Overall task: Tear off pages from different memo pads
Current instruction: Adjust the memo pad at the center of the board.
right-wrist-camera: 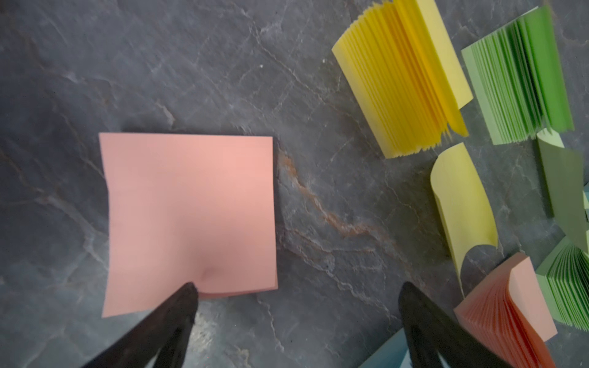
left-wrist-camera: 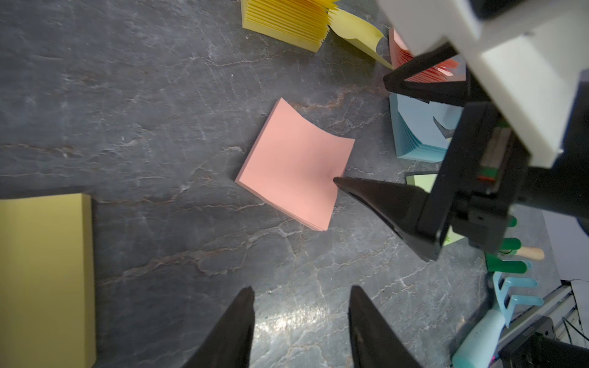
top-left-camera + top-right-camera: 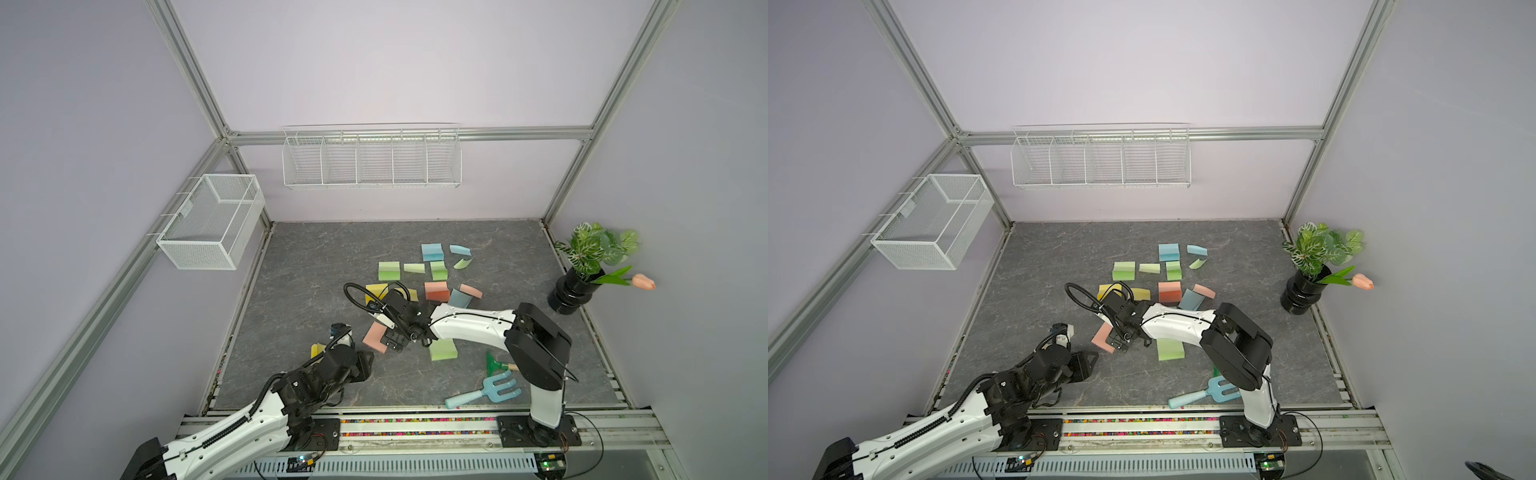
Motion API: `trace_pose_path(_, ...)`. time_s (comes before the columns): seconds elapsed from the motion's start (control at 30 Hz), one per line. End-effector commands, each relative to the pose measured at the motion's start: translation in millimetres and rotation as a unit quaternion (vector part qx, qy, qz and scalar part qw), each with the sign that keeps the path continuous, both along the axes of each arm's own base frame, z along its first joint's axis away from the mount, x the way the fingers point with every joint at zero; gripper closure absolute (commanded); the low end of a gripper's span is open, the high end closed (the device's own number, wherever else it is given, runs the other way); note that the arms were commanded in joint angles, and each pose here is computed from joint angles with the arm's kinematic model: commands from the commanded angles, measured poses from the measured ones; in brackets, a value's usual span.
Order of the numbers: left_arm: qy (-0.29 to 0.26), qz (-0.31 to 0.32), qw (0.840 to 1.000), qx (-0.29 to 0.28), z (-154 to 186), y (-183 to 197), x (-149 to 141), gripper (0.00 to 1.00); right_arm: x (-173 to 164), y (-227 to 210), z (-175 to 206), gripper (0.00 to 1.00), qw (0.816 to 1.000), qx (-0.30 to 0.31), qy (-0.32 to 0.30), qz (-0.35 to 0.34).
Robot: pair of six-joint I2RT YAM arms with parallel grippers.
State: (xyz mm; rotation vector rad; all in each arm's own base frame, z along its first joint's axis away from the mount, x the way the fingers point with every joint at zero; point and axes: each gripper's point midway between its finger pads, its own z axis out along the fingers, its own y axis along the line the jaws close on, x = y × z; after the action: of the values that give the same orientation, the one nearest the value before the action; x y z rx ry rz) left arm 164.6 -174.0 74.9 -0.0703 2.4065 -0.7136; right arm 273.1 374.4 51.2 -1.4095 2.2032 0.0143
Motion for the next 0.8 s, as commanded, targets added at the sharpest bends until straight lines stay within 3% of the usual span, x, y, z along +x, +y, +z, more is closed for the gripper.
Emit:
trace_pose_path(0.0,-0.002,0.001,1.000,-0.002,0,1,-1,0.50,8,5,-3,0.01,1.000,0.008,0.008,-0.005)
trace_pose_path(0.6,-0.019,0.035,0.999,0.002,0,22,-1,0.50,18,45,24,0.00,0.994,0.099,0.053,-0.003)
trace_pose_path(0.77,-0.026,0.044,0.999,0.000,4,29,-2,0.50,28,31,39,0.00,0.995,0.093,0.020,0.021)
